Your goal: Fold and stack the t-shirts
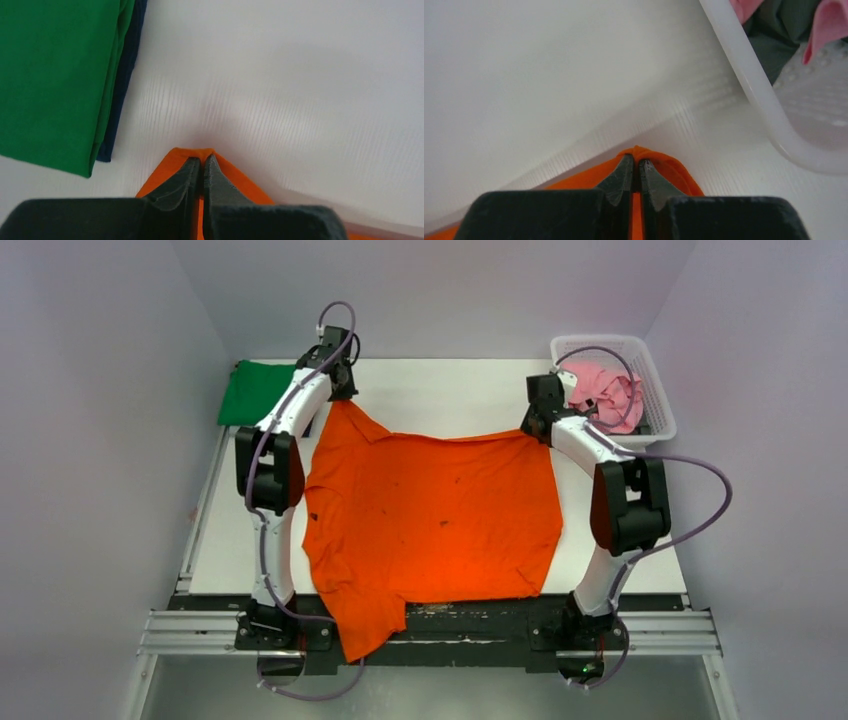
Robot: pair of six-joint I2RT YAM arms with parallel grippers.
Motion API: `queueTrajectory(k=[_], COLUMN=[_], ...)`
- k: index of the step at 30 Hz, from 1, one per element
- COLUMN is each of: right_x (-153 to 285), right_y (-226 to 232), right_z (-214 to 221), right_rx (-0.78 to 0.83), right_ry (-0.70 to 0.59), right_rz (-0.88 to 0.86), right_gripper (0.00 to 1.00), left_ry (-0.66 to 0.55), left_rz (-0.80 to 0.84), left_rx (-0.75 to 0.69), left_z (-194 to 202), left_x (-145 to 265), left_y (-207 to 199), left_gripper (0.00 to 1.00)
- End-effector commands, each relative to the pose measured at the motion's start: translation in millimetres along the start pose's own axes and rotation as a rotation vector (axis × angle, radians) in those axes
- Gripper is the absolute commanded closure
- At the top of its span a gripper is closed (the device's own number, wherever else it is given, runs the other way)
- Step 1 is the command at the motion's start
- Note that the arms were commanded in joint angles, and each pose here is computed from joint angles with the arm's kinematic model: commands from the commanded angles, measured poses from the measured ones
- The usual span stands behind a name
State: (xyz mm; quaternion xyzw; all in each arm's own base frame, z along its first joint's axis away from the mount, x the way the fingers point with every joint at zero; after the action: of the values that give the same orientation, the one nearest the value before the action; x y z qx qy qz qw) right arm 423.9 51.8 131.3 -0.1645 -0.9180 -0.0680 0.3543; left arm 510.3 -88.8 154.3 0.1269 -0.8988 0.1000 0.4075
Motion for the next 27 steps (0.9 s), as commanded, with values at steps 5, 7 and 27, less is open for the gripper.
queueTrajectory(k=[5,7,27], right_x=[-52.6,-50.3,5.0], right_y=[15.4,21.1,44.3], right_z=[-60.0,-69.0,26.8], right_rx=[-0.073,-0.061,0.083], right_ry=[-0.036,-0.02,0.141], right_rz=[0.04,0.02,-0.427], right_gripper=[0.56,0.32,0.18], left_ry=[-0.068,-0.062,0.264], left_rz=[0.129,0.178,0.413], left_rx=[0.152,0.17,0.449], left_z=[-59.9,-65.2,33.0], left_x=[-31.7,-28.8,2.3], left_y=[-16.5,-20.6,-57.8], left_gripper=[0.47,0.15,0.0])
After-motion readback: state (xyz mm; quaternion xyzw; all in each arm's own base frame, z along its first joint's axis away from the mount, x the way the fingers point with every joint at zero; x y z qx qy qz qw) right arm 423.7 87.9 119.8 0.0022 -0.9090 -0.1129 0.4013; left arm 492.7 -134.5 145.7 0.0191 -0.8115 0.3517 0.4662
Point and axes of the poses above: each gripper's point midway between its finger pads, its own x axis back along the fingers, its own y axis along the line the jaws close on, z = x × y, the point moved 5 cm from there along x, back along the fingers, and after that the axes turned 7 degrees about x, right-handed, at the moved point
